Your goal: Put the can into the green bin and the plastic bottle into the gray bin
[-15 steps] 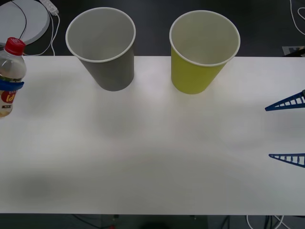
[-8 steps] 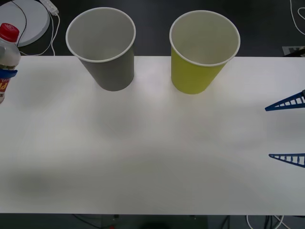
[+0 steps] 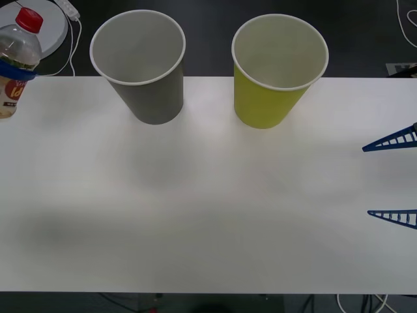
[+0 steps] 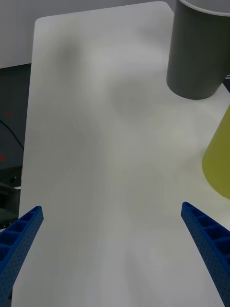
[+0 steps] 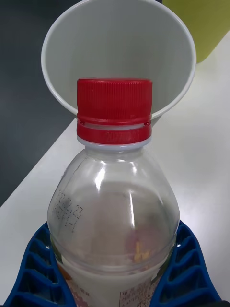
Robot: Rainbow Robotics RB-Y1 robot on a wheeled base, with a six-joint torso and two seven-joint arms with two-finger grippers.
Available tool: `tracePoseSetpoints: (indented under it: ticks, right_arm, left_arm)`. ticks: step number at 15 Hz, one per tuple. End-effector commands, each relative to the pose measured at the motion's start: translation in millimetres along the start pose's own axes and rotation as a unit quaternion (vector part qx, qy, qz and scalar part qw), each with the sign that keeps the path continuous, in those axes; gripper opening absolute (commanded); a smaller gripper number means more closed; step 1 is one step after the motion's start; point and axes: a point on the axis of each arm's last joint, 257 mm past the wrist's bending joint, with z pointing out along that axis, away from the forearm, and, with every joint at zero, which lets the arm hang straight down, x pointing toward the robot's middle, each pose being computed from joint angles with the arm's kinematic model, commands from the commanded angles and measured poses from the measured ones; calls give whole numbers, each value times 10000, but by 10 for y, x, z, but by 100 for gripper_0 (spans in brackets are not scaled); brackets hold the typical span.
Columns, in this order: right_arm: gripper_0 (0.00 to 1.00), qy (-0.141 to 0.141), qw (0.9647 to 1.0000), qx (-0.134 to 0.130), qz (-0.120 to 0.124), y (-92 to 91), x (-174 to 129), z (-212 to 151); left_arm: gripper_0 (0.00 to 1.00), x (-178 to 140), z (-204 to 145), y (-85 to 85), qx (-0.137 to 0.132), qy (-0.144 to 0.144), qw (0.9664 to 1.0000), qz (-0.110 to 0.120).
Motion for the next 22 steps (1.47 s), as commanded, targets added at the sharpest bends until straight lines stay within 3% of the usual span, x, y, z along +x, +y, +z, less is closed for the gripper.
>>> tracePoseSetpoints:
  ticks: [1,12,22]
  right_arm:
    - [100,0,10000,0,0,0,0,0]
    - [100,0,10000,0,0,0,0,0]
    - [100,0,10000,0,0,0,0,0]
  left_arm:
    - [0,-73,2,57,108,275,9995,119]
    - [0,-477,151,219,307,850,9950,424]
    - [0,-1133,415,268,420,902,9937,515]
